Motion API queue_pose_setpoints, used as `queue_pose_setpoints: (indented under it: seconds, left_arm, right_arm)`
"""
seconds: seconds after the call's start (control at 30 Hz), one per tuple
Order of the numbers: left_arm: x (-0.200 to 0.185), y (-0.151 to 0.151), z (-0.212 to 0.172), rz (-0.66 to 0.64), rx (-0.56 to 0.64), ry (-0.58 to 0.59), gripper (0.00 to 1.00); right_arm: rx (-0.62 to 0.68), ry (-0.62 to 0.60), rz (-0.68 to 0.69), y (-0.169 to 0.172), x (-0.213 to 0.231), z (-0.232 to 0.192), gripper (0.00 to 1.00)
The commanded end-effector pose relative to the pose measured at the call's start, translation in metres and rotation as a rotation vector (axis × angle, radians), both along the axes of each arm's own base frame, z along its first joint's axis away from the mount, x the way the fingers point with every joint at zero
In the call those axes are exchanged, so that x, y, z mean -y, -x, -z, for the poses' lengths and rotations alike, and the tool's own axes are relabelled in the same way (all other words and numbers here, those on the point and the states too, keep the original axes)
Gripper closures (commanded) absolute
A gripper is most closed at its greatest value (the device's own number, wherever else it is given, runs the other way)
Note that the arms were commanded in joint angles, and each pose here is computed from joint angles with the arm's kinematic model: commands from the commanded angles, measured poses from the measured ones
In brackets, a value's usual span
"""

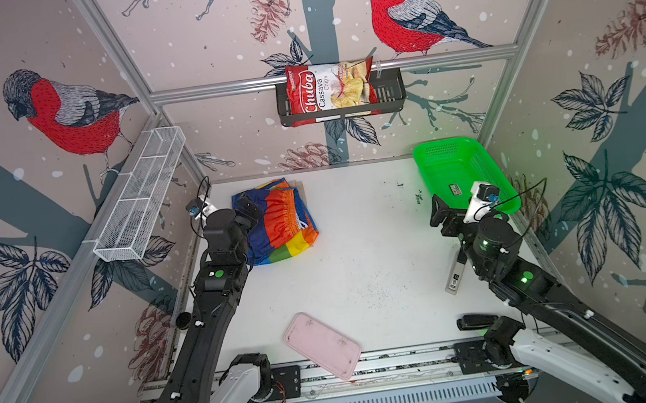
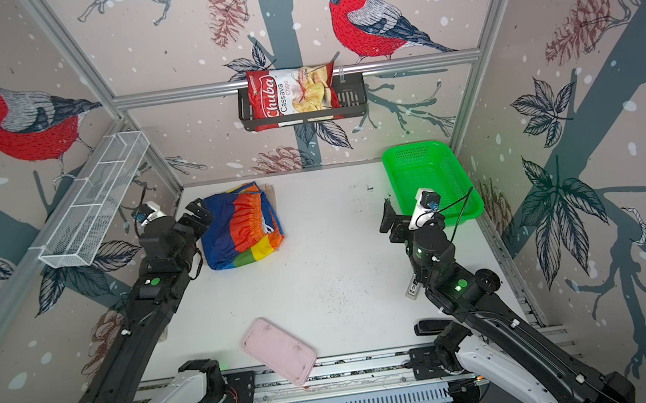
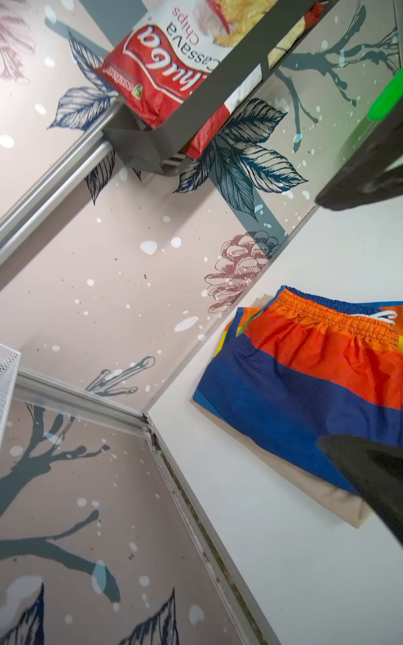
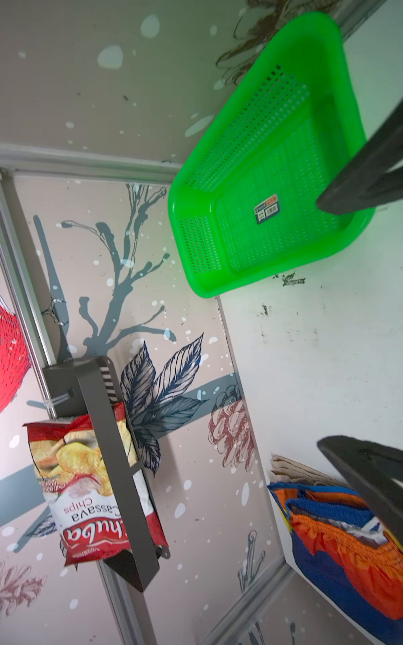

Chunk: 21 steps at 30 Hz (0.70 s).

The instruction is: Fold and stack the shorts

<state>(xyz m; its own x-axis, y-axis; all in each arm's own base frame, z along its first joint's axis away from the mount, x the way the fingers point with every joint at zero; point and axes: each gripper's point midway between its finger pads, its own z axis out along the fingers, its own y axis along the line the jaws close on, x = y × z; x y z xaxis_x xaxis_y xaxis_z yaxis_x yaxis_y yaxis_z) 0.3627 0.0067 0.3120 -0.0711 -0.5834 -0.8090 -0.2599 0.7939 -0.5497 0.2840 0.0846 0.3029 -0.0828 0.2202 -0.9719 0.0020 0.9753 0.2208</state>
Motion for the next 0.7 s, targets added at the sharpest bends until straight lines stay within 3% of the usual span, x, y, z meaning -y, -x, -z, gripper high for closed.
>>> queue_pose_setpoints:
  seconds: [0.0,0.1,0.2,0.4,0.5,0.67]
  left_arm:
    - [-0.011,-0.004,-0.026,-0.065,0.151,-0.062,0.02]
    - [-0.040,0.004,0.001,-0.232,0.126,-0.186,0.02]
    - [-0.037,0.001,0.024,-0.202,0.097,-0.277,0.02]
    - [-0.036,0.003,0.089,-0.182,0.029,-0.287,0.01]
    - [-0.023,0.007,0.093,-0.093,0.084,-0.326,0.01]
    - [-0.035,0.016,0.114,-0.152,0.031,-0.374,0.01]
  right_arm:
    - [-0.002,0.020,0.165,0.002,0.030,0.011,0.01]
    - [0.033,0.153,0.217,-0.001,0.042,0.028,0.00]
    - [0.013,0.269,0.169,-0.003,0.036,0.048,0.01]
    - [-0.003,0.239,0.236,-0.001,0.054,0.071,0.01]
    - [-0.024,0.246,0.213,0.000,0.055,0.085,0.00]
    - [-0.062,0.206,0.306,0.007,0.081,0.115,0.01]
